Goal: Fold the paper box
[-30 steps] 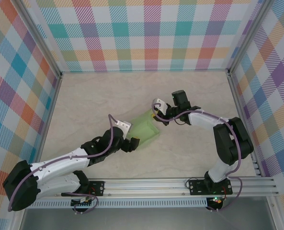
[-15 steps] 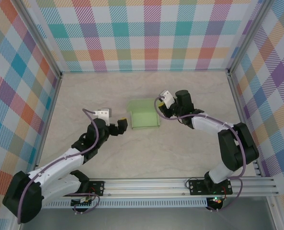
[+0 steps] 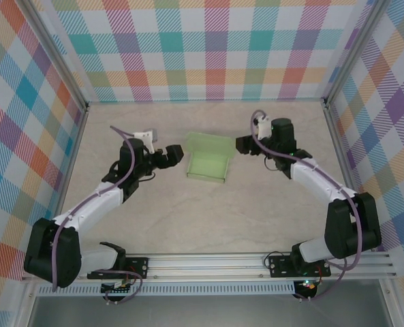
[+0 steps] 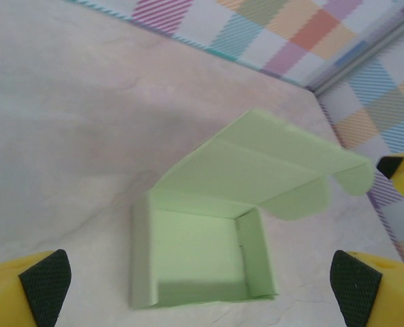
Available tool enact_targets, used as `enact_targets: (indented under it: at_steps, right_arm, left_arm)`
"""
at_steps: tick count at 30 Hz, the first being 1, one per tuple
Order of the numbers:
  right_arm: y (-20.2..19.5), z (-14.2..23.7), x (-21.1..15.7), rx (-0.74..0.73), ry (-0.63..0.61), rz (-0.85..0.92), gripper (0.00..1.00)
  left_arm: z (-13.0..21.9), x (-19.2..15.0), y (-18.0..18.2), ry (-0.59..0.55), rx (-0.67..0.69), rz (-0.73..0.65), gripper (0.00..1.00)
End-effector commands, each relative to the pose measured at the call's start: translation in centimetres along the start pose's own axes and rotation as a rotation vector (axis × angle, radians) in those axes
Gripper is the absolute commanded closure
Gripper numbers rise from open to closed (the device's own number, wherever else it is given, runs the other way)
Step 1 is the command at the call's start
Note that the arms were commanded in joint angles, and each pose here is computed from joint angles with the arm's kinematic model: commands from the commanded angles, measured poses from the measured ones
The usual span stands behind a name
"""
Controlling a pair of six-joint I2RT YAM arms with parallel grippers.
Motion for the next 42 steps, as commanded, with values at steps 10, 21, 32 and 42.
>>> enact_targets:
  at_steps: [10, 21, 32, 42]
  right_arm:
    - [-0.7, -1.1, -2.0, 0.240, 0.421, -0.889, 0.27]
    - [-0.9, -4.5, -2.8, 0.342, 0.504, -1.097, 0.22]
    - [-0.9, -6.0, -4.2, 0.358, 0.532, -1.260, 0.22]
    - [0.2, -7.1, -4.0, 0.383, 0.538, -1.283, 0.28]
  left_arm:
    - [-6.2, 1.5, -0.7, 0.409, -0.139, 0.274, 0.00]
    - [-8.9, 0.5, 1.0, 0.497, -0.143, 0.375, 0.00]
    - [-9.7, -0.4, 0.6, 0.551, -0.164, 0.430, 0.00]
    - [-10.5, -2.0, -1.3, 0.533, -0.242, 0.458, 0.01]
Point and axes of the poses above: each hand's point on the last joint's axis, 136 mm out from that joint toward the fingers, its own z axis back along the fingers, its own y axis along the line the jaws close on, x = y × z, the point moved 1 cm from there along z, back along the fingers, and after that the axes turned 2 degrees about z, right-handed, at the moved point
